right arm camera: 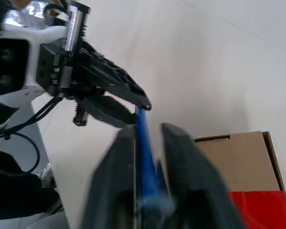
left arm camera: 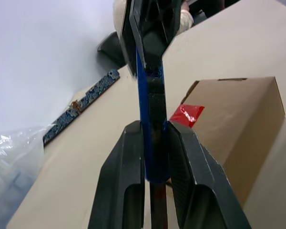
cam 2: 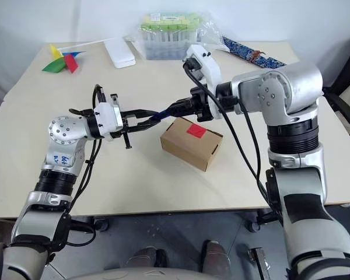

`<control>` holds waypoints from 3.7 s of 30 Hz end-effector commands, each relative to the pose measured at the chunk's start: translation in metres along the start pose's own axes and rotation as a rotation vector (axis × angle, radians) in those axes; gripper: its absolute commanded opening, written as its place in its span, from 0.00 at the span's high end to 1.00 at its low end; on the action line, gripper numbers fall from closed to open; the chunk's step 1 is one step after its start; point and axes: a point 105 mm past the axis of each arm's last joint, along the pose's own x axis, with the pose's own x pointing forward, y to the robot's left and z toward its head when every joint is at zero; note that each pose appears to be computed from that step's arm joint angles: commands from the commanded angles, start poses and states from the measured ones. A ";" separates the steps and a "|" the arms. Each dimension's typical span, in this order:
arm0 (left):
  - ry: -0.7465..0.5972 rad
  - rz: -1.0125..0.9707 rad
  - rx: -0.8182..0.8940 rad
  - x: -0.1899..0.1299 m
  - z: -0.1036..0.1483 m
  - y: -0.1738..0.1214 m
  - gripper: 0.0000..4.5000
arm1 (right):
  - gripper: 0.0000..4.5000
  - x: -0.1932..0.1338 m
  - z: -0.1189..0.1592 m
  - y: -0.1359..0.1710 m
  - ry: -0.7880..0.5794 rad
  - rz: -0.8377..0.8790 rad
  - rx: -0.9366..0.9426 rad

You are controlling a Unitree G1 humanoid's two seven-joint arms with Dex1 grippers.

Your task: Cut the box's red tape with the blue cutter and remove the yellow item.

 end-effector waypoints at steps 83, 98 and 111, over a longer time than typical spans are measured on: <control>0.426 -0.261 -0.675 0.052 -0.034 -0.020 1.00 | 0.96 -0.043 -0.015 -0.045 0.009 -0.375 -0.252; 0.445 -0.292 -0.645 0.051 -0.037 -0.020 1.00 | 0.96 -0.046 -0.018 -0.047 0.029 -0.365 -0.274; 0.464 -0.305 -0.619 0.050 -0.044 -0.016 1.00 | 0.96 -0.055 -0.031 -0.052 0.086 -0.403 -0.272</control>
